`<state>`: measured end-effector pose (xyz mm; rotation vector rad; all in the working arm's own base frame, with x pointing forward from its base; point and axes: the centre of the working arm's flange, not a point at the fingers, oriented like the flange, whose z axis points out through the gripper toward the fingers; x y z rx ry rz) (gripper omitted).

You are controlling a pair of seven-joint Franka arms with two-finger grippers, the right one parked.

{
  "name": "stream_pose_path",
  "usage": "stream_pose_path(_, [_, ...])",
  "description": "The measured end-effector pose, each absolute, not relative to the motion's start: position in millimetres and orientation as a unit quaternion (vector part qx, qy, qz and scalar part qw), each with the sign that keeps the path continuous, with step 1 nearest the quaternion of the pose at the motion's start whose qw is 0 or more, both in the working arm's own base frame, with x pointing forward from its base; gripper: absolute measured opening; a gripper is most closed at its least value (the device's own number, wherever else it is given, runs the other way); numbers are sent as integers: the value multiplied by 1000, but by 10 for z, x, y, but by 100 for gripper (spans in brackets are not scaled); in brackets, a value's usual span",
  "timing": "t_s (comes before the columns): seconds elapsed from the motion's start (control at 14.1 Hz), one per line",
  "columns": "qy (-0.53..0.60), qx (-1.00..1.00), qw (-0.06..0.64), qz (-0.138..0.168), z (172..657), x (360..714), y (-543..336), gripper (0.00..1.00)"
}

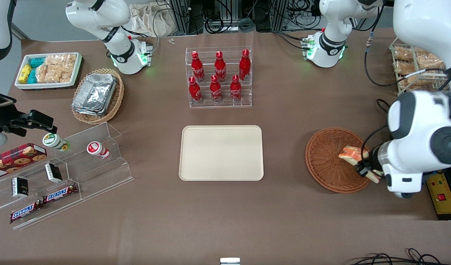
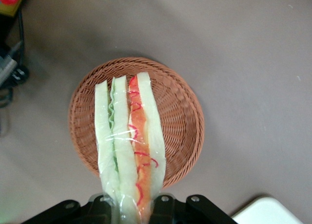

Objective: Place sandwich from basket to tray
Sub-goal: 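Lift the sandwich up out of the basket with the left gripper, then carry the sandwich over to the cream tray with the left gripper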

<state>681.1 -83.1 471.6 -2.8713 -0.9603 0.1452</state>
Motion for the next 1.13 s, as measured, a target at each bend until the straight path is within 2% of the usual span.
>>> stream_pose_path(0.21, [-191, -980, 32, 42, 4987, 6780, -1150, 19])
stream_pose_path(0.57, [-134, -990, -8, 45, 4990, 6541, -2293, 19])
stream_pose_path(0.78, [-129, -991, -17, 43, 4530, 6397, -3034, 19])
stream_pose_path(0.99, [-98, -993, -6, 69, 3871, 6161, -3557, 19])
stream_pose_path(1.13, [-77, -994, -13, 72, 3492, 6038, -3889, 19])
